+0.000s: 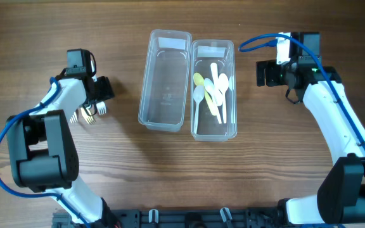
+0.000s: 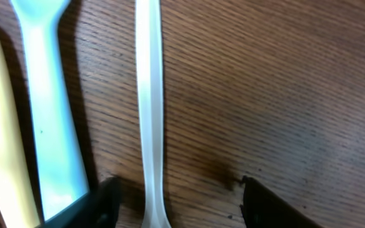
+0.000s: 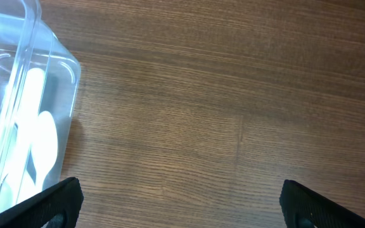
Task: Pack container
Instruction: 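Lift white fork with left gripper and drop it into left container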
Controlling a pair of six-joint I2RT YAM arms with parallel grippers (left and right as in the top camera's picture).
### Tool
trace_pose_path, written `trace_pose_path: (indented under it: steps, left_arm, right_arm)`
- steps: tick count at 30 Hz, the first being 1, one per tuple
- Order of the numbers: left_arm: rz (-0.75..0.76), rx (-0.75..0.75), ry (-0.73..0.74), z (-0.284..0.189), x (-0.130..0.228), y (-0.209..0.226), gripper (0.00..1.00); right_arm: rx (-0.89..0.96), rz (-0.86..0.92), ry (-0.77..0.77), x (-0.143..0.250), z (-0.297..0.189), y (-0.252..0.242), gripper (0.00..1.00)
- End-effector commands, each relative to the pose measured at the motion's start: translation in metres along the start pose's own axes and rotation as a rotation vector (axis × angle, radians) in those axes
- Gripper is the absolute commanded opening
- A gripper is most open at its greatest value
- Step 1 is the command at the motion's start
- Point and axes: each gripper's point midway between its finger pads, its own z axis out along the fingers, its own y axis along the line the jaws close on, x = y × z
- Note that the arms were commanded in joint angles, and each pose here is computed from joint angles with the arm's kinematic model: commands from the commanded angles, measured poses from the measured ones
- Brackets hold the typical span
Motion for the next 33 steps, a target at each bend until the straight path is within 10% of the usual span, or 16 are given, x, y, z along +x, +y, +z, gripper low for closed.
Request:
trace_pose_path:
  steps: [1,6,20,33]
  left_arm:
    - [-0.025,-0.013,0.043,0.011,0.009,0.006,0.42]
    - [-0.025,-0.011,0.051,0.011,0.011,0.005,0.04]
    - [-0.022,0.080,-0.150,-0.039,-0.049,-0.017,0.04]
    - [0.343,0.772,-0.390,-0.219,-0.060,-0.143,0.04]
  right_arm:
    - [0.018,-0.012,-0.008,-0.002,-0.002,-0.003,1.00]
    - [0.018,-0.012,-0.008,-0.002,-0.002,-0.003,1.00]
    - [0.018,-0.012,-0.008,-0.002,-0.002,-0.003,1.00]
    - [0.018,-0.012,-0.008,-0.002,-0.002,-0.003,1.00]
